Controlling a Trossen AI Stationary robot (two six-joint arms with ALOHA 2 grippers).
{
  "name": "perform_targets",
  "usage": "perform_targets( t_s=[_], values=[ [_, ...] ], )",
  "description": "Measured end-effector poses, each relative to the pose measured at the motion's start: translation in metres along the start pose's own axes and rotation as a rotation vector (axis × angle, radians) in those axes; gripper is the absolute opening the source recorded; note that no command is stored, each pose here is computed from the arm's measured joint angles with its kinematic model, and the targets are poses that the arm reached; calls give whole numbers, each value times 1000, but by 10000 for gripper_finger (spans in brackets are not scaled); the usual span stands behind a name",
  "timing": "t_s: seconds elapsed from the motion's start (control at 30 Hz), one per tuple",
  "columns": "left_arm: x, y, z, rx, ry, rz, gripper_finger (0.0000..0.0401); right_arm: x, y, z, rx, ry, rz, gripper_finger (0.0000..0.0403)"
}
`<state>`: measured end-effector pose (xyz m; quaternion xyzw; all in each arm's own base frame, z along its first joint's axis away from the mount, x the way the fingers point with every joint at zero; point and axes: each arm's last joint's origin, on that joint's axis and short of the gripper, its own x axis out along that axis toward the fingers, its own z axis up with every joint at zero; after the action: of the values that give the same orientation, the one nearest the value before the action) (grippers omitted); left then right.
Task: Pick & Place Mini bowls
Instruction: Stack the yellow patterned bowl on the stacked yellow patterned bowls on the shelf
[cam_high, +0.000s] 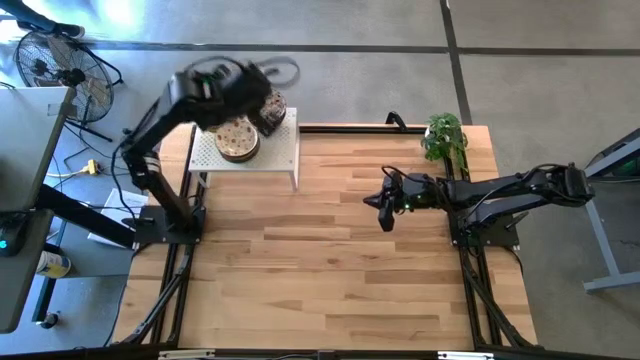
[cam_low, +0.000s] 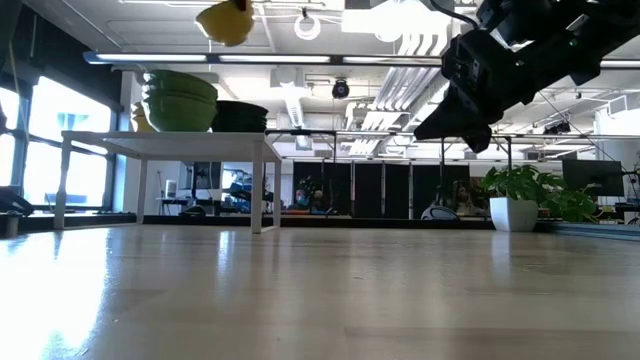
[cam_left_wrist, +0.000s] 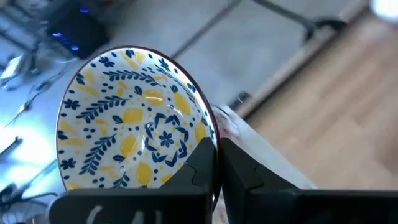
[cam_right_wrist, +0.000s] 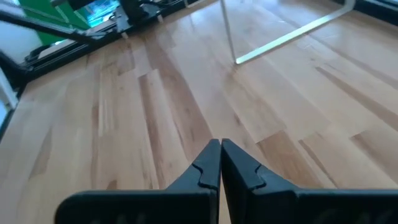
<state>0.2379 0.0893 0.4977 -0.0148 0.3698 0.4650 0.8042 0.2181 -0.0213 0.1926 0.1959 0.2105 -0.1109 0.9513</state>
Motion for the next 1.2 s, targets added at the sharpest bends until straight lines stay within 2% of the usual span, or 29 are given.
perform_targets(
  t_s=[0.1, 0.27, 0.47, 0.6, 0.77, 1.03, 1.2],
  values=[
    [9, 21, 2, -50, 20, 56, 5, 0, -1, 0, 15, -12, -29, 1],
    [17, 49, -3, -125, 61, 76, 5, 0, -2, 1, 16, -27, -64, 1],
    [31, 67, -37, -145, 198, 128, 4, 0, -3, 1, 15, -42, -95, 2],
    [44, 77, -62, -214, 258, 113, 4, 0, -3, 1, 15, -47, -108, 1],
    [63, 95, -81, -283, 335, 101, 4, 0, -3, 1, 8, -48, -110, 1],
    [92, 96, -85, -247, 421, 95, 4, 0, -4, 1, 16, -50, -117, 1],
    [107, 98, -97, -239, 491, 103, 4, 0, -4, 1, 26, -51, -117, 2]
  ],
)
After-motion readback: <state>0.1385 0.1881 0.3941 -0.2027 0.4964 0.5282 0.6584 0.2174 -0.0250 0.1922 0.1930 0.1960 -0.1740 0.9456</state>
